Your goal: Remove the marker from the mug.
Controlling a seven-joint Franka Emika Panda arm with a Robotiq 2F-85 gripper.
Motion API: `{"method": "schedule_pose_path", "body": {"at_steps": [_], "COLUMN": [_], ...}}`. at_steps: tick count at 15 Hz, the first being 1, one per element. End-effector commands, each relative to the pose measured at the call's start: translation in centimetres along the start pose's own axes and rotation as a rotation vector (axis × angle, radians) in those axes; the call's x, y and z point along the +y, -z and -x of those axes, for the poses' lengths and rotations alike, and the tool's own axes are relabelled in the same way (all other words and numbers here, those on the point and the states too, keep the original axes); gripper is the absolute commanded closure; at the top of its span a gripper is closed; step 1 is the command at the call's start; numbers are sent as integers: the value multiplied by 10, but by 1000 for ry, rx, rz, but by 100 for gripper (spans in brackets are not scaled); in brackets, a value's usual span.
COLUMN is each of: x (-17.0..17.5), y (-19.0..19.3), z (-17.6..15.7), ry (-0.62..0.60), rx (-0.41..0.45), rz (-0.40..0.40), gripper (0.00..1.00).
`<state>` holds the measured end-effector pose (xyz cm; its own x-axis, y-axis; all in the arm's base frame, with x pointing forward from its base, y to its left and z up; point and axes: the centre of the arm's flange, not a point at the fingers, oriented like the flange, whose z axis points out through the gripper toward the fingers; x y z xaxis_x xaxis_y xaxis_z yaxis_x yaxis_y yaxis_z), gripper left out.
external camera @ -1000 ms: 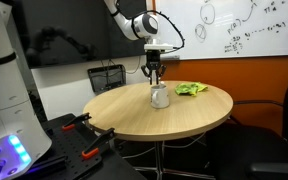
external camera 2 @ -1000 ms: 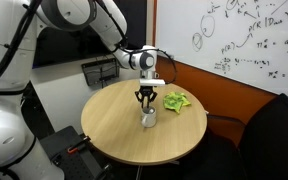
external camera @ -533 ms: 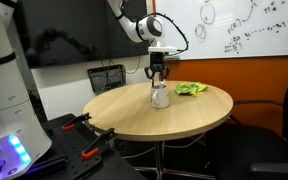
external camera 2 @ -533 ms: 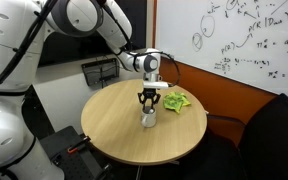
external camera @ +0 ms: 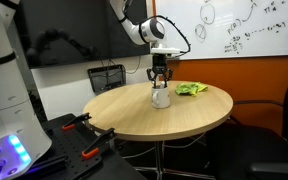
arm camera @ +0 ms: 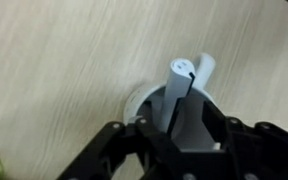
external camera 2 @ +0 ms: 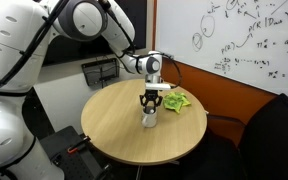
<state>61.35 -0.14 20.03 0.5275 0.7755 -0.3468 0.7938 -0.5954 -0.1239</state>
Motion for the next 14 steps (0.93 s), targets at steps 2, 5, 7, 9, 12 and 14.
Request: {"method": "schedule_pose_path", "body": {"at_steps": [2,5,7,9,12,14], "x": [8,7,5,1,-10,-22], "y": [0,-3,-2,4,24,47], "z": [-4,-5,-6,-5,2,12], "ry": [15,33,50,53,64,49], "rx": [-66,-98,-110,-117,-167,-224], "rz": [4,35,57,66,43,43], "gripper": [47,79,95,95,95,95]}}
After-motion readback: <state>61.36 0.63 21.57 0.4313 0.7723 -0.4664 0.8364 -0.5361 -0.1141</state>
